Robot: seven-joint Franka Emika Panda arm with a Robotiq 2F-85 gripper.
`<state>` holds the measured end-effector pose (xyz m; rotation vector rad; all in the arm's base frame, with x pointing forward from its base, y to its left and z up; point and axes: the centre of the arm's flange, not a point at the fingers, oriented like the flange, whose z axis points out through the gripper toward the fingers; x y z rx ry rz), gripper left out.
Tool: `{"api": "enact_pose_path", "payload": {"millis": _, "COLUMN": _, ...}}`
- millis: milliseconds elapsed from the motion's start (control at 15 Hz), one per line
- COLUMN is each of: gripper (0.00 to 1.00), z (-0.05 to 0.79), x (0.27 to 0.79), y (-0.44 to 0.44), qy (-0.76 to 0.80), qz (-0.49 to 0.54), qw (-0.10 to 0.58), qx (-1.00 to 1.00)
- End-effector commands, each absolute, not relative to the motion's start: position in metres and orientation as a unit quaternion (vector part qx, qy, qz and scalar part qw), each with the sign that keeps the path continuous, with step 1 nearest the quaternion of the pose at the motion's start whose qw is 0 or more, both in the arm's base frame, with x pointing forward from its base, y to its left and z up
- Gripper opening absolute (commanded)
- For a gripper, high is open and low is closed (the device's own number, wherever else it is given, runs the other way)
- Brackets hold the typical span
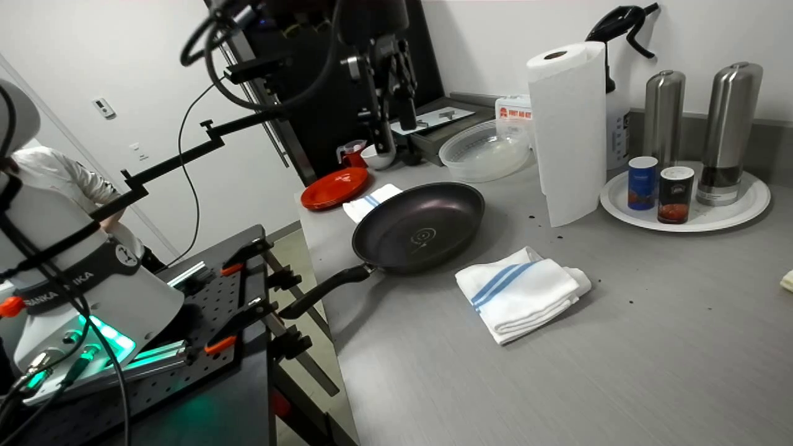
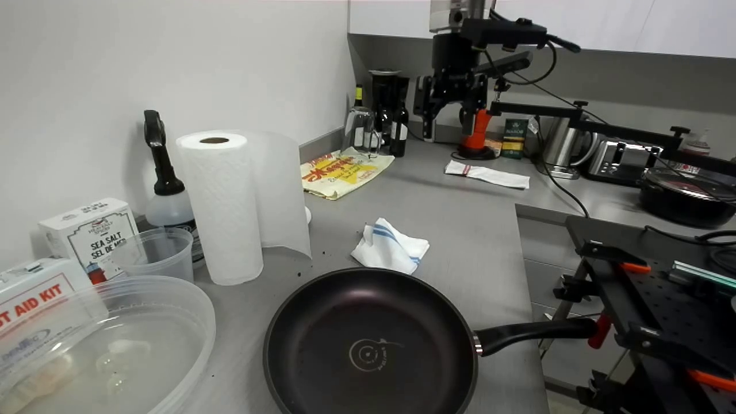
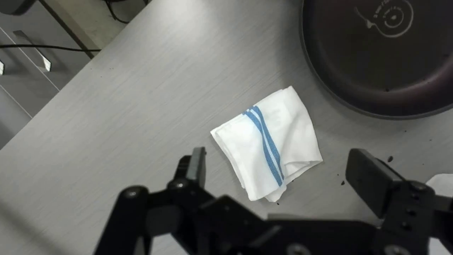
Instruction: Use the right towel to wipe the pan
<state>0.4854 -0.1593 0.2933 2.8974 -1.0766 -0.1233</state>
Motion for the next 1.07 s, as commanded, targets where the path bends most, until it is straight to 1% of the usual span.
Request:
{"api": "enact_pose_path", "payload": {"millis": 0, "gripper": 1.00, "z": 0.256, "x": 0.523, "y": -0.168, "qy": -0.396, "qz": -0.016, "qw": 0.020, "qx": 0.918}}
{"api": "enact_pose_path", "payload": {"millis": 467, "gripper": 1.00, "z": 0.204, "x": 0.550, "y": -0.182, "qy": -0.443, "qz": -0.009, "qw": 0.012, "qx": 0.896}}
{"api": "enact_pose_path", "payload": {"millis": 1000, "gripper": 1.00, "z": 0.153, "x": 0.554, "y": -0.197, "qy": -0.448, "qz": -0.023, "qw": 0.013, "qx": 0.894}}
